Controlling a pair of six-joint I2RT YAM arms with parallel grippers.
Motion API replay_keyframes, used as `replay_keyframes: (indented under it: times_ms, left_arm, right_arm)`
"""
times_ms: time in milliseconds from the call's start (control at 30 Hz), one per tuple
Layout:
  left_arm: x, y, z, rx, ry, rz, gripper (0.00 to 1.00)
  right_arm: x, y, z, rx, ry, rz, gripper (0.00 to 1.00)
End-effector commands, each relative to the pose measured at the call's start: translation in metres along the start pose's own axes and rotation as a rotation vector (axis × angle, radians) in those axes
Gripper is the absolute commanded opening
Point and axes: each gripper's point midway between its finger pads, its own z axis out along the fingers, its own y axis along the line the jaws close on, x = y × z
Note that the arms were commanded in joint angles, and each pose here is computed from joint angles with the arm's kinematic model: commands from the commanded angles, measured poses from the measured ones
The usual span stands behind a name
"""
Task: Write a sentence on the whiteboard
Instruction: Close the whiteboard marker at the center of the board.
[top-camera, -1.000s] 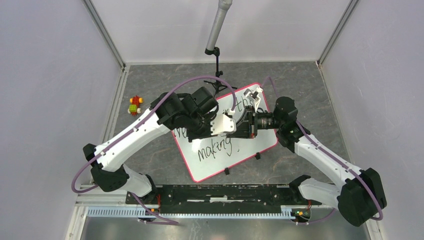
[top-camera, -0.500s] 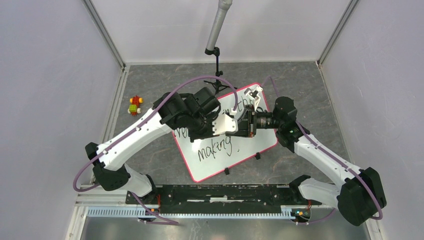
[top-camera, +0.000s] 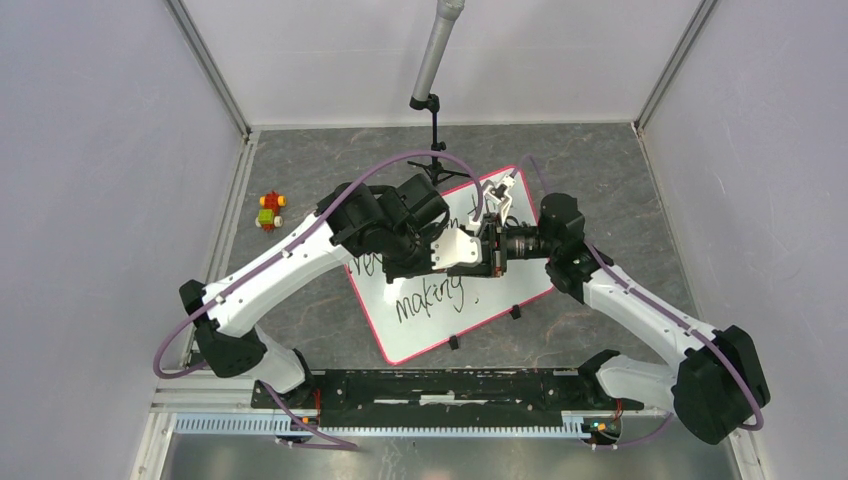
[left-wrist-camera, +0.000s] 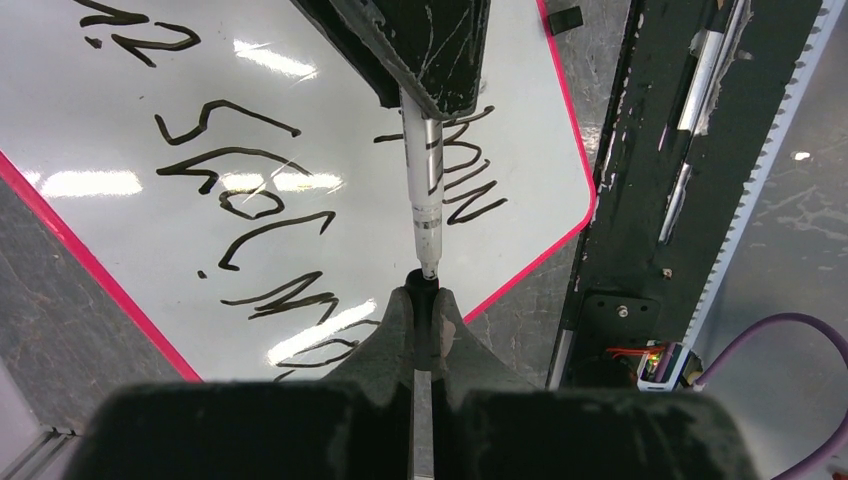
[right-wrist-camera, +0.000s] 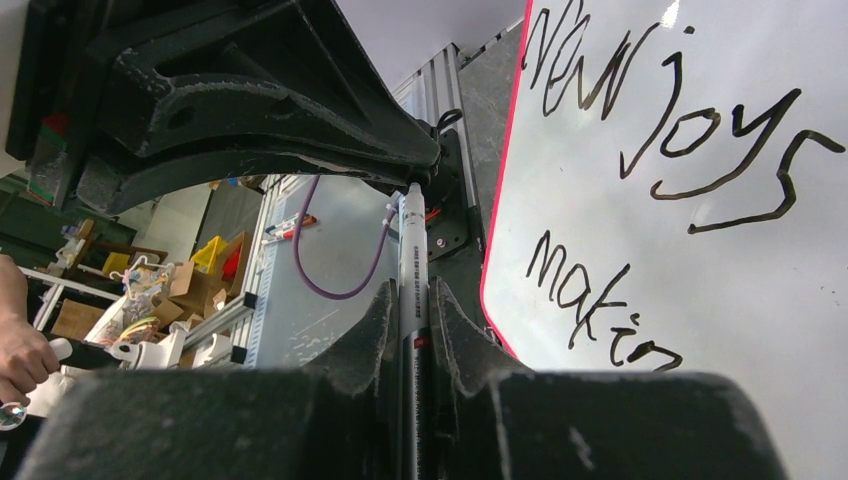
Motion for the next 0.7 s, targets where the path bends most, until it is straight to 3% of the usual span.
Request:
replay_keyframes:
  times_ms: [0, 300, 667]
  left_arm:
    - [-0.020, 0.003, -0.008, -0.019, -0.069, -0.028, 0.02]
    - [-0.026, -0.008, -0.006, 0.037, -0.095, 0.012, 0.02]
    - [-0.046, 0.014, 0.008, -0.048, -0.088, -0.078, 0.02]
  right_arm:
    - [-0.017, 0.006, 0.005, -0.006, -0.020, -0.071, 0.00]
    - [-0.017, 0.001, 0.007, 0.003, -0.015, -0.063, 0.00]
    - [-0.025, -0.008, 0.013, 0.043, -0.048, -0.042, 0.00]
